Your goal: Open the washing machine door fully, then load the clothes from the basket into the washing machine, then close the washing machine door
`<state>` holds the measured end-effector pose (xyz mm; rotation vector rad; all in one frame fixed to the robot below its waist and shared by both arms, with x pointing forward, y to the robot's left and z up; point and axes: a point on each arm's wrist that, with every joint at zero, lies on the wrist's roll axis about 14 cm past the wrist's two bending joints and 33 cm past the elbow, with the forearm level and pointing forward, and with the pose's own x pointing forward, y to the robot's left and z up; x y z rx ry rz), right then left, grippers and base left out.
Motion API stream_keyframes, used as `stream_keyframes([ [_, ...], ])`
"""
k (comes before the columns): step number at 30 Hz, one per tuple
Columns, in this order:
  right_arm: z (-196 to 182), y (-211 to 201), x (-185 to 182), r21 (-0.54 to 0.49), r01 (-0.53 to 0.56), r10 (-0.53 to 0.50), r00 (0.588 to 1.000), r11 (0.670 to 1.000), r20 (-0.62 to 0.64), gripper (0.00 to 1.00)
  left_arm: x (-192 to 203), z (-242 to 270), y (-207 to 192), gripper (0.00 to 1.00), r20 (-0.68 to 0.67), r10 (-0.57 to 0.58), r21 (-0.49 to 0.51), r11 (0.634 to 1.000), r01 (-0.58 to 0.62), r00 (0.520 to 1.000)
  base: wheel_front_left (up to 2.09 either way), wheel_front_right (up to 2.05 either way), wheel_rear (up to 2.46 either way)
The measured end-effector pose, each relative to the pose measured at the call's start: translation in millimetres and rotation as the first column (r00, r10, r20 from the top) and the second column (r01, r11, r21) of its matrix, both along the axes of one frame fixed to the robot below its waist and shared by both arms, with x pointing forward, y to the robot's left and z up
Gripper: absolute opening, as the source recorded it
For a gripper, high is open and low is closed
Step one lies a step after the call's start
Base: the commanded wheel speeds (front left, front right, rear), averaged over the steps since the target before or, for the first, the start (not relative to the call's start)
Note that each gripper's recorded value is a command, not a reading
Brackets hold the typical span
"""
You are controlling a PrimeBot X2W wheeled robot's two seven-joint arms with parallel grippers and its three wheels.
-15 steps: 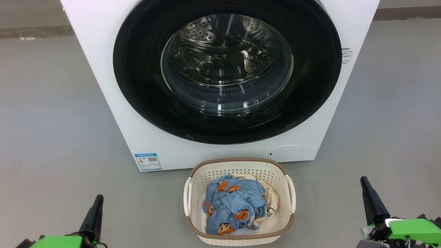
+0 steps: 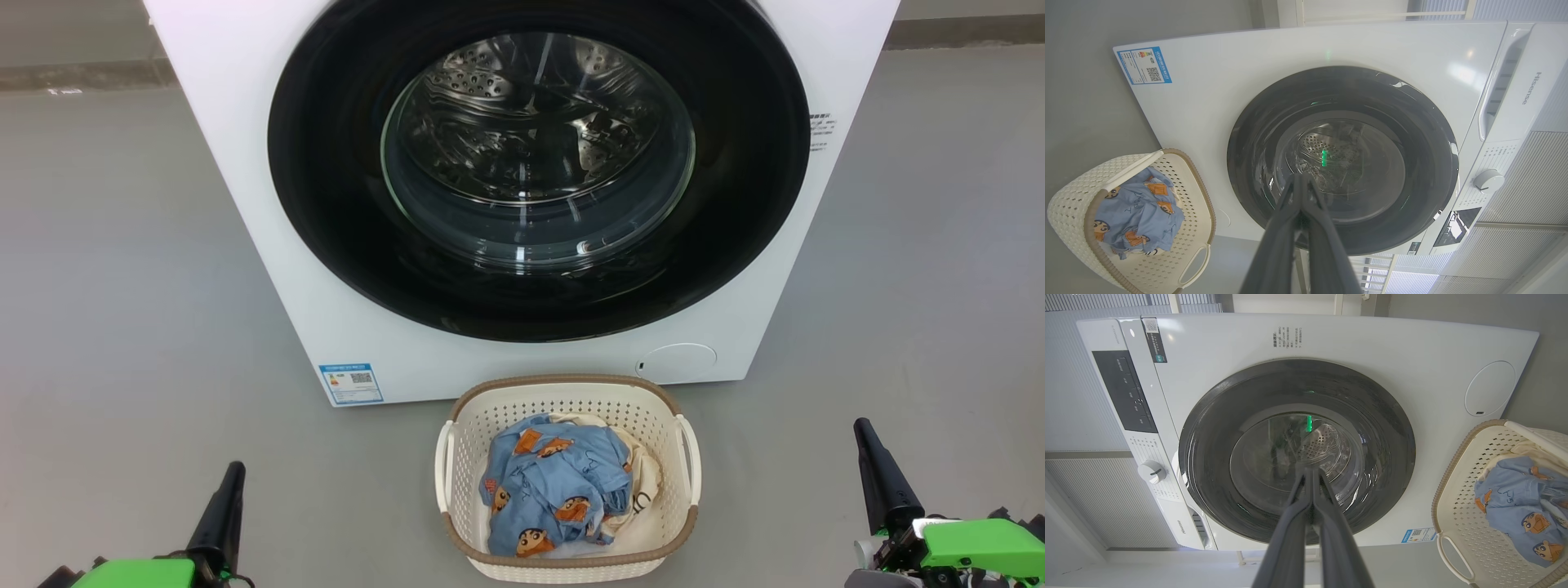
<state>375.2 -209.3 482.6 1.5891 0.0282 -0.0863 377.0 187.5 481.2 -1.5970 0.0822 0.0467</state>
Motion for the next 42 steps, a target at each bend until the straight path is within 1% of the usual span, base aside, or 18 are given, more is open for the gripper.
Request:
stream_keyframes([
  [42,0.0,0.1,0.0,0.001,0.000,0.000,1.000,1.000,0.000,0.00,0.0,0.0,0.1,0.00,0.000,0.000,0.001,1.000,0.000,1.000,0.00,0.00,0.00],
])
